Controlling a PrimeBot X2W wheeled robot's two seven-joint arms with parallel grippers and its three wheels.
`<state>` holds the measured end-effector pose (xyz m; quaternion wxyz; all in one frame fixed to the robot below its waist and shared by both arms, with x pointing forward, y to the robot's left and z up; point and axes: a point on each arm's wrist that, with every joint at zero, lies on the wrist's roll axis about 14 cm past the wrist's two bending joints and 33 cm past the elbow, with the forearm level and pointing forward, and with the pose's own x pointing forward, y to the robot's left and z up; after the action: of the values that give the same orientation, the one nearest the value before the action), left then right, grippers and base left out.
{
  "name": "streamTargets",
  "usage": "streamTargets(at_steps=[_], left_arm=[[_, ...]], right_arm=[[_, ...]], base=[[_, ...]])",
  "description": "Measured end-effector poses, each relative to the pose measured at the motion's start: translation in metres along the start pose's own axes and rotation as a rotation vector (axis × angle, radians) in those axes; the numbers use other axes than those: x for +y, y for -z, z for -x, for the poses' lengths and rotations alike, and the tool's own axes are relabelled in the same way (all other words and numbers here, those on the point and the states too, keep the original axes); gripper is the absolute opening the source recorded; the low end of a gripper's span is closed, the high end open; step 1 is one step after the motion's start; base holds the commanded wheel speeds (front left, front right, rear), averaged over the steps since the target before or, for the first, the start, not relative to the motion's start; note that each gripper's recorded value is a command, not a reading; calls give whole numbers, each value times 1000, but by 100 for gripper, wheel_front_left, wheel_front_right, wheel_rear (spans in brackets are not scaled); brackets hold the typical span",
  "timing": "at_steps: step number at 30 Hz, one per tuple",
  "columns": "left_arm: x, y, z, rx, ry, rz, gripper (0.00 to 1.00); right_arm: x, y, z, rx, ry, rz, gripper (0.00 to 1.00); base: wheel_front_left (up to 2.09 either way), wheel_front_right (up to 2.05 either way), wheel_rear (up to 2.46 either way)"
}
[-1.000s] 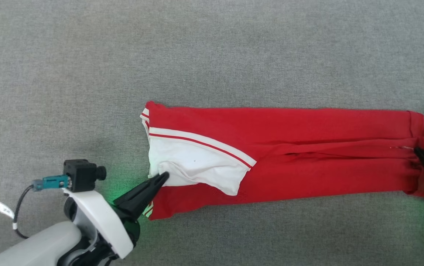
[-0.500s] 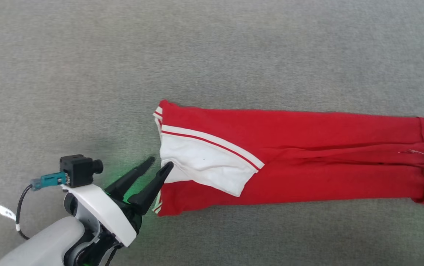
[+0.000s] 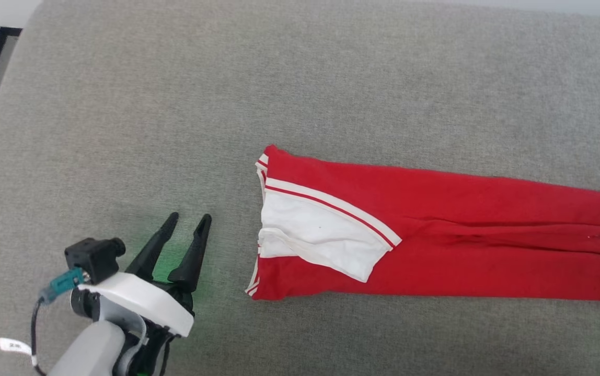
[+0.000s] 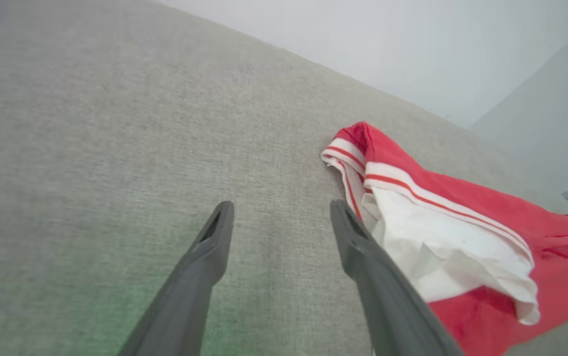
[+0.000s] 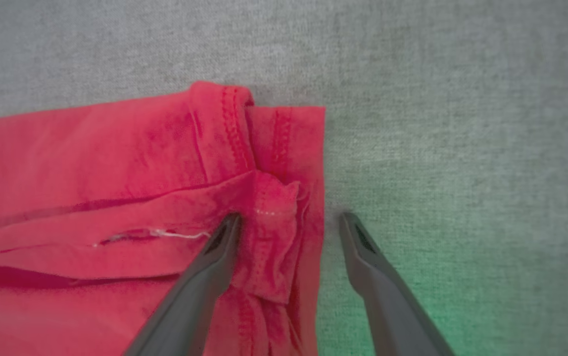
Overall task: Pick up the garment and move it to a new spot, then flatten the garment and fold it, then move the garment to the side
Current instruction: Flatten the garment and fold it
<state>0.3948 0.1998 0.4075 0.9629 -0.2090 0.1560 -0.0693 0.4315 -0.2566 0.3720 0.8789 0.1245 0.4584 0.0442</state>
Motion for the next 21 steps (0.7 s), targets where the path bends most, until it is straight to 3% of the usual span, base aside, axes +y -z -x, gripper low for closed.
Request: streamTargets(at_steps=[7,13,14,15,16,17,21], left_arm=[[13,-12,14,-90,-87,-91,100],[17,-28,21,-150,-128,-265,100],[17,-30,21,-156,-133,-289,100],[16,-33,22,-164,-138,-316,100],[16,-34,22,-174,-147,-318,100],[15,-33,22,-173,-152,-327,100],[15,-31,23,-174,-164,-347,100]], right_arm=[[10,0,-7,16,-13,13,100],[15,2,-10,40,-20,16,100],[15,3,-11,47,-23,15,47],[16,3,-11,50,-26,15,37],[17,3,-11,54,-29,14,4],[18,4,-12,56,-35,13,0],[24,7,-13,67,-59,3,0]], base=[[0,0,0],[0,0,0],[0,0,0],[0,0,0],[0,0,0],[0,0,0],[0,0,0]])
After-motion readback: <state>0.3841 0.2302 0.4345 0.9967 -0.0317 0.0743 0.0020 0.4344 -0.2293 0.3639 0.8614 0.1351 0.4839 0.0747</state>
